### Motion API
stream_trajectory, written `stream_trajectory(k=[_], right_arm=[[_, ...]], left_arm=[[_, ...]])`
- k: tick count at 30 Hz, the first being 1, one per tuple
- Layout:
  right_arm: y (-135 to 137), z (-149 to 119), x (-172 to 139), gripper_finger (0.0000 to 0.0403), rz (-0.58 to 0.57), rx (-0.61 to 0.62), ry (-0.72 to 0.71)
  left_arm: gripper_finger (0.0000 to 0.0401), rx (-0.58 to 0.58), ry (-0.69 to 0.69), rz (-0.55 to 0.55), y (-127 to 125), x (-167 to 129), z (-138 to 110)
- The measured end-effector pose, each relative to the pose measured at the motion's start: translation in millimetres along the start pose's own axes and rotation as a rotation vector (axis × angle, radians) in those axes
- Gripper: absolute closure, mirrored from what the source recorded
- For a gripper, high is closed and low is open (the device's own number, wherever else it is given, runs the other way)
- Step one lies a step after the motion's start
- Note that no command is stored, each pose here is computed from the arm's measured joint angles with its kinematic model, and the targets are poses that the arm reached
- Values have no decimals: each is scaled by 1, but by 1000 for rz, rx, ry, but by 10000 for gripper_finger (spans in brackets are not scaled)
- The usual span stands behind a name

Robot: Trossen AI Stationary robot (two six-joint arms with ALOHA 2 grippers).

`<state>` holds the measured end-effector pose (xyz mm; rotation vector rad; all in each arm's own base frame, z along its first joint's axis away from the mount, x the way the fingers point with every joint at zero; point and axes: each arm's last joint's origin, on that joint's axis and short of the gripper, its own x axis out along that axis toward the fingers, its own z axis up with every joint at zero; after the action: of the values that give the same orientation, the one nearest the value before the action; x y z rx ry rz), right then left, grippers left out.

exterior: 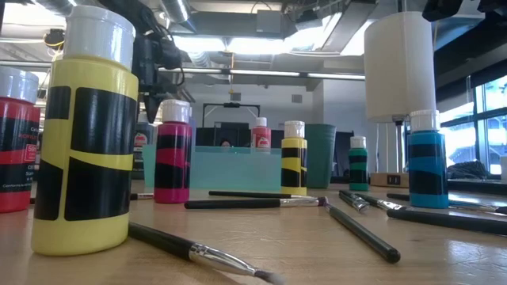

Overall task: Pick & Place Paint Supplies
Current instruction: Put the big dark green paint bottle into the green bin

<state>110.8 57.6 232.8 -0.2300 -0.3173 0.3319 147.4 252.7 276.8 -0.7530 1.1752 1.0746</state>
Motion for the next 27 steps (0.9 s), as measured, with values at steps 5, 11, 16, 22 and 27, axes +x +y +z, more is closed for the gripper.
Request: stream_trajectory(k=[5, 11, 16, 22, 27], right_arm=[[0, 0, 0, 171, 0, 0, 0], [0, 0, 0, 171, 0, 0, 0], [0, 0, 0, 171, 0, 0, 0], [0, 0, 0, 171, 0, 0, 1], [0, 0, 0, 171, 0, -2, 4]], left_arm=[[217, 0, 0, 0, 0, 0, 0], [270, 19, -3, -1, 0, 0, 0], [283, 51, -6, 0, 0, 0, 1], [283, 79, -8, 1, 0, 0, 1], [283, 124, -17, 28, 0, -1, 1]])
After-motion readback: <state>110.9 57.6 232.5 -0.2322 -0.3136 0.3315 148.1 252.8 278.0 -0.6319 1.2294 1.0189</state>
